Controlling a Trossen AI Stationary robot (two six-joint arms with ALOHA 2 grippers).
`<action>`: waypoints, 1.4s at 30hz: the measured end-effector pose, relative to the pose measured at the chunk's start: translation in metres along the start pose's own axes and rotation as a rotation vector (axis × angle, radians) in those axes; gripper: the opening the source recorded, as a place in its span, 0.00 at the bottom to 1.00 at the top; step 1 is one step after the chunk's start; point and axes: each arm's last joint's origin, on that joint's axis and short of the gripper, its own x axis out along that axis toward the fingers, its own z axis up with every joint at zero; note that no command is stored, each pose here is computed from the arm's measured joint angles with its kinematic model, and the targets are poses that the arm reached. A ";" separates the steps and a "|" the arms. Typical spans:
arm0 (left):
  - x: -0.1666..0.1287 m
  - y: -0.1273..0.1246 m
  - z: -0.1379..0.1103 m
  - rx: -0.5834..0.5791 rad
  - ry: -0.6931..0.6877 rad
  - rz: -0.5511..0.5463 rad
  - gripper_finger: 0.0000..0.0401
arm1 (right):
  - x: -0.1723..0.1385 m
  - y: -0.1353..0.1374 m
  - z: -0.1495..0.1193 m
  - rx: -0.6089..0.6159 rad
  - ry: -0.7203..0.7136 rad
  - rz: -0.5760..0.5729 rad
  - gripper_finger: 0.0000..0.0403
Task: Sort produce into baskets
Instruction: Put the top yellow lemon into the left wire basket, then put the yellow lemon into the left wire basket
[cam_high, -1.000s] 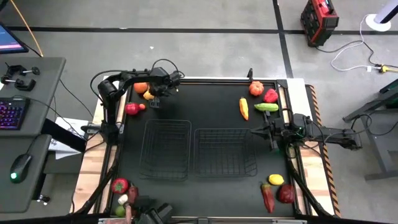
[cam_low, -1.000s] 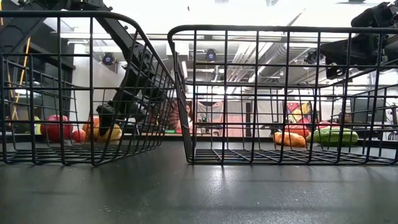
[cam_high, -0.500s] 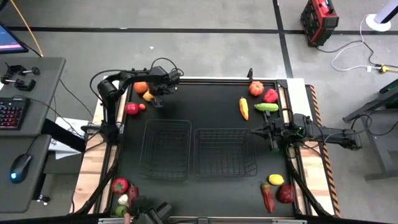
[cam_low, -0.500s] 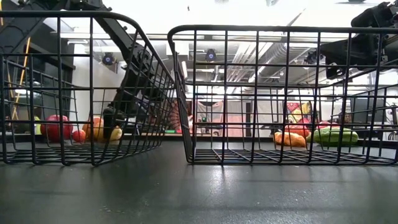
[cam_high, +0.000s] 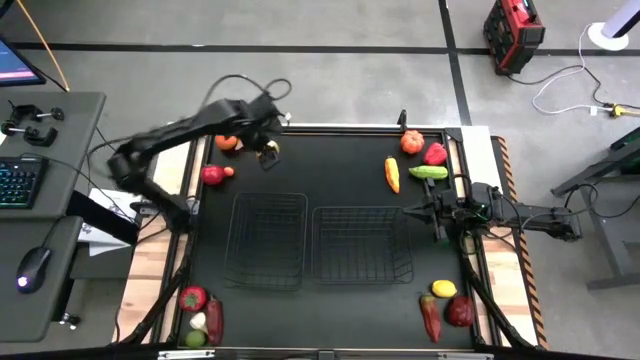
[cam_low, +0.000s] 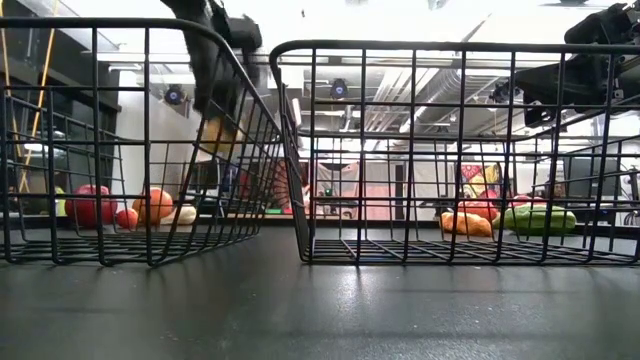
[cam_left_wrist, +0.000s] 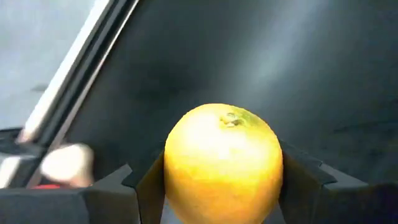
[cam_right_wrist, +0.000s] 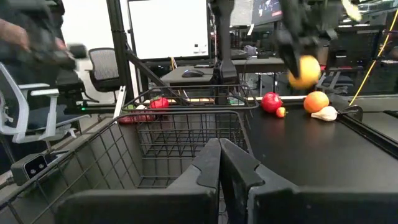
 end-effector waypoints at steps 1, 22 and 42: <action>-0.015 -0.009 -0.003 -0.020 -0.050 -0.033 0.53 | 0.000 0.000 0.000 0.000 0.000 0.000 0.00; -0.085 -0.157 -0.079 -0.179 -0.064 -0.193 0.69 | 0.000 0.000 0.000 0.000 0.000 0.000 0.00; -0.078 -0.161 -0.075 0.197 -0.101 -0.163 0.85 | 0.000 0.000 0.000 0.000 0.000 0.000 0.00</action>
